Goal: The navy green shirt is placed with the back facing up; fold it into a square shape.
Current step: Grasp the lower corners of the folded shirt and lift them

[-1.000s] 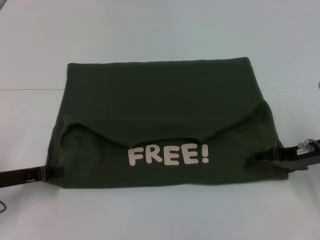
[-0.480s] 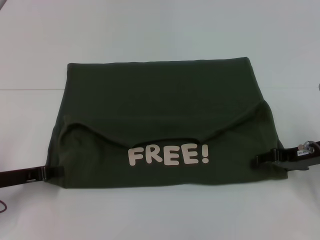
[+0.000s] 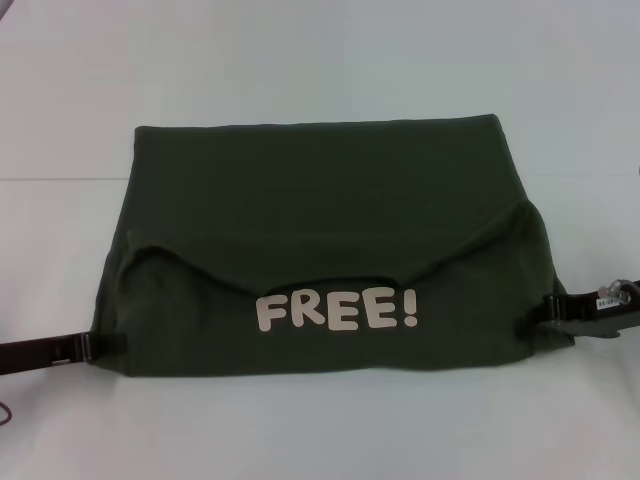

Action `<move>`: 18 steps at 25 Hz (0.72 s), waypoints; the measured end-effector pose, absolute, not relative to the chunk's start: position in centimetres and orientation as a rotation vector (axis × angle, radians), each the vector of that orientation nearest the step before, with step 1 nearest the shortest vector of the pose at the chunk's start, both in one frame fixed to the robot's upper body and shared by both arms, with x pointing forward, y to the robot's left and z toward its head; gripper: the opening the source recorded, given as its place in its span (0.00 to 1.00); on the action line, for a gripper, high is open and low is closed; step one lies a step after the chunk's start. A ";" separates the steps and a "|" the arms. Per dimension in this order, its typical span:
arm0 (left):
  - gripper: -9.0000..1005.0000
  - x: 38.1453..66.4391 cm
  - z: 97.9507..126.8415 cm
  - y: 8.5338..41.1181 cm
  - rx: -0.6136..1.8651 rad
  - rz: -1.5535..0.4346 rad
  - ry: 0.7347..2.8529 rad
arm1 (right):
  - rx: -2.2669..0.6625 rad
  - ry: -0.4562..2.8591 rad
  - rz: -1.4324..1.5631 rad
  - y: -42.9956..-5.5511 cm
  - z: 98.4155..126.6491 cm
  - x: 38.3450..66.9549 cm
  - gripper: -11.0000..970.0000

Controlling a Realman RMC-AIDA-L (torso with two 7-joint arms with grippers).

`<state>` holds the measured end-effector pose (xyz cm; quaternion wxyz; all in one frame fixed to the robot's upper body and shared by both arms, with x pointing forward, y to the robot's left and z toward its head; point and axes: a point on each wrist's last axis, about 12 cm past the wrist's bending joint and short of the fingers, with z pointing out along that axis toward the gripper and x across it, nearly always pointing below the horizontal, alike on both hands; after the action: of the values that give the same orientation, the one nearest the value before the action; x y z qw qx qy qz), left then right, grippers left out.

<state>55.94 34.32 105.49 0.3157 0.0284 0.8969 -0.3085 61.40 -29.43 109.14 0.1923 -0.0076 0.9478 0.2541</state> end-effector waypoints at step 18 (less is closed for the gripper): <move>0.04 54.2 107.6 35.1 0.235 -0.976 2.593 | -0.335 2.814 0.902 -31.1 108.9 57.0 0.06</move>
<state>54.24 35.10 107.60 0.1795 0.0832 0.9175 -0.3451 57.05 -31.07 108.86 0.0837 -0.1122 0.9429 0.3021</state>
